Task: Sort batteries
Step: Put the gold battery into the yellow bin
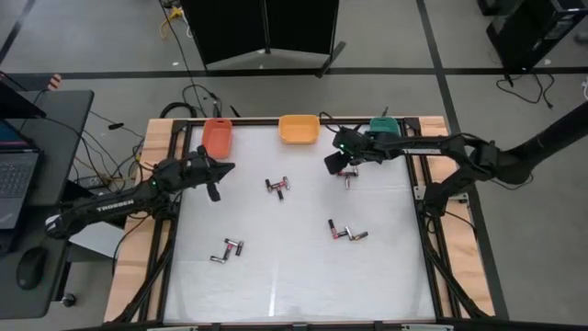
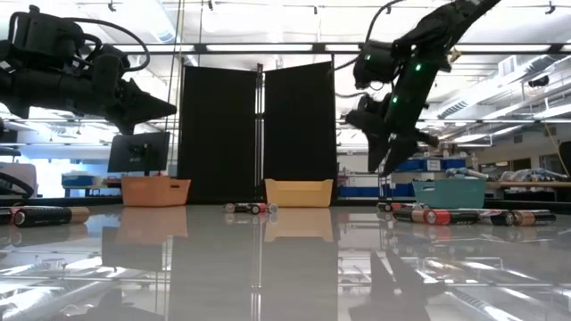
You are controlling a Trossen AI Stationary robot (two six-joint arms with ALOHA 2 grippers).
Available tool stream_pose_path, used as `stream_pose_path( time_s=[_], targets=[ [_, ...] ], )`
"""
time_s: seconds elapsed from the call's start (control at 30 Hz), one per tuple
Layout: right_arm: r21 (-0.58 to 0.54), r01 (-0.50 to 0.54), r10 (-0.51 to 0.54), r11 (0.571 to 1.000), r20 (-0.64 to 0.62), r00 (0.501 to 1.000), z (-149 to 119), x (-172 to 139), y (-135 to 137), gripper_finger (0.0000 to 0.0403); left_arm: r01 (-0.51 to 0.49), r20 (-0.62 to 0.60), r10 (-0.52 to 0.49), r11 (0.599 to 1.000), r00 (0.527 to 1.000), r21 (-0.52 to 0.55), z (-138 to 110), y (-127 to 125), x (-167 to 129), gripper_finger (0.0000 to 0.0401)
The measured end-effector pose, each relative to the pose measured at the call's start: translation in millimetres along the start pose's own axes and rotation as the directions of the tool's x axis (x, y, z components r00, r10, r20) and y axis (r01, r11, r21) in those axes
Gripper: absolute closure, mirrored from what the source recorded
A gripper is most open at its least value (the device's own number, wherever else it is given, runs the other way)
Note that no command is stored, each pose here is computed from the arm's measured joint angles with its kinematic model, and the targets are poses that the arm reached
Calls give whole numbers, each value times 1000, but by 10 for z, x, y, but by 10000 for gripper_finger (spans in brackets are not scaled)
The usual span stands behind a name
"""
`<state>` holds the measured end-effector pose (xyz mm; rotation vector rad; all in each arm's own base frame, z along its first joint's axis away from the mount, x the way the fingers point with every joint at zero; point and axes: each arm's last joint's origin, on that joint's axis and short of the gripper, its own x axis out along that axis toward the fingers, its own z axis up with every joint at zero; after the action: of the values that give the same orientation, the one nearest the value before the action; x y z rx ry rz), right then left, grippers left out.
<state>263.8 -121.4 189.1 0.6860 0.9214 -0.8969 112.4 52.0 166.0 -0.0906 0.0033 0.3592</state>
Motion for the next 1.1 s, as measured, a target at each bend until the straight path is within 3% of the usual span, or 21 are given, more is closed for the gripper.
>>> stream_pose_path(
  time_s=[0.2, 0.73, 1.1],
  targets=[
    [-18, 40, -41, 999, -69, 997, -62, 274, 22, 217, 0, 2, 0, 1000, 1000, 1, 1, 0, 5, 386],
    [-15, 41, -43, 999, -123, 991, -116, 516, 44, 221, -1, -13, 1, 1000, 1000, -29, -13, 1, 5, 386],
    [-24, 52, -55, 998, -125, 991, -131, 630, 60, 275, 0, -16, -1, 998, 1000, -58, -16, 1, 5, 386]
  ],
)
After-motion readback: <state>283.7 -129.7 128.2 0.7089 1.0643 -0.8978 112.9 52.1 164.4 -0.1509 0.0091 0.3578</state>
